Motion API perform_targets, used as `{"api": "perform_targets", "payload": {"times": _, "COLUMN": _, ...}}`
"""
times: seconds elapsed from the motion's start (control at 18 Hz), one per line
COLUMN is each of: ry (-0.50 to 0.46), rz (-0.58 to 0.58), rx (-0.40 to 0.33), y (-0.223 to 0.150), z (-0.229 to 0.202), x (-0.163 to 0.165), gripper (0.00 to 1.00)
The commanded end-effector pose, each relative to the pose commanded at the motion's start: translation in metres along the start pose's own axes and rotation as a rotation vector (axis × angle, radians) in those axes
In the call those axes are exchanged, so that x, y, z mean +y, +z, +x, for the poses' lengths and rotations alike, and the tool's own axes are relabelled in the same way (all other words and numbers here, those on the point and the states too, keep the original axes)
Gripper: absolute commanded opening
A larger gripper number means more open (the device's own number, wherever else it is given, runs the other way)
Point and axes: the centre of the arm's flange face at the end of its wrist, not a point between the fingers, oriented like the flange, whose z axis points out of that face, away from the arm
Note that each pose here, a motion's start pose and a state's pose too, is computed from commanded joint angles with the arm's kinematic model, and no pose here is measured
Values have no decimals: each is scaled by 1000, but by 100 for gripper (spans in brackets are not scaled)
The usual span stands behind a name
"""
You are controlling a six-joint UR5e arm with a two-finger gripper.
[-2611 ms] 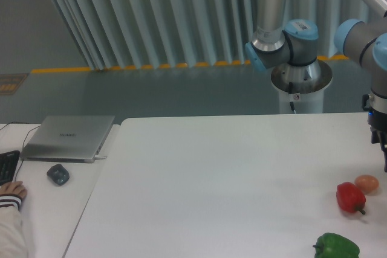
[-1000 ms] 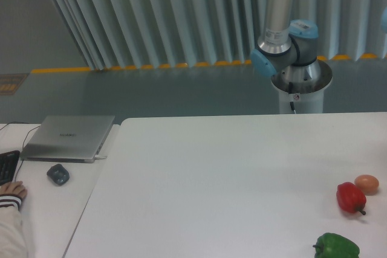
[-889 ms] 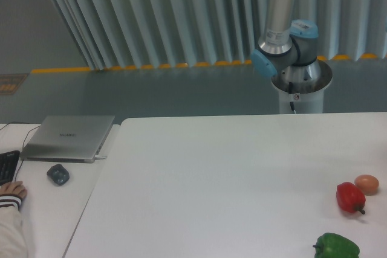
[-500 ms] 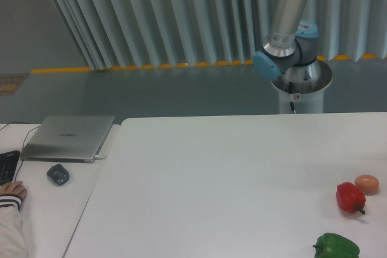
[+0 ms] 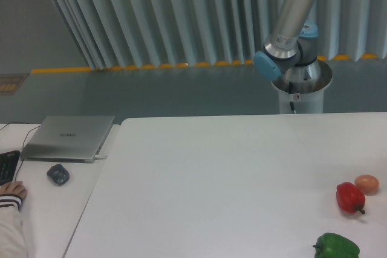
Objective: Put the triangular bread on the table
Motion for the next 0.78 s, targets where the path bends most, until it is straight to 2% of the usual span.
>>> {"api": "perform_targets", "payload": {"times": 0.22, "ry": -3, "rz": 1, "rx": 9, "y": 13, "z": -3, "x": 4, "gripper": 95}}
{"api": "perform_targets", "payload": {"times": 0.33, "ry": -5, "rz": 1, "rx": 12, "y": 19, "z": -3, "x": 3, "gripper": 90}}
{"api": "perform_targets", "payload": {"times": 0.39, "ry": -6, "rz": 0, "rx": 9, "y": 20, "z": -4, "x": 4, "gripper": 79}}
{"api": "perform_targets", "payload": {"times": 0.5, "ry": -6, "rz": -1, "rx": 4, "y": 20, "z": -4, "x": 4, "gripper": 48}}
{"api": "perform_targets", "payload": {"times": 0.56, "ry": -6, "rz": -1, "rx": 1, "y": 18, "z": -4, "x": 4, "gripper": 26}}
{"api": "perform_targets", "payload": {"times": 0.61, "ry": -6, "rz": -1, "rx": 0, "y": 16, "z": -4, "x": 4, "gripper": 10}}
{"api": "perform_targets", "payload": {"times": 0.67, "ry": -5, "rz": -1, "rx": -3, "y": 14, "z": -4, "x": 2, "gripper": 0}}
{"api": "perform_targets", "payload": {"times": 0.78, "ry": -1, "rz": -5, "rx": -14, "y": 8, "z": -5, "x": 2, "gripper": 0}}
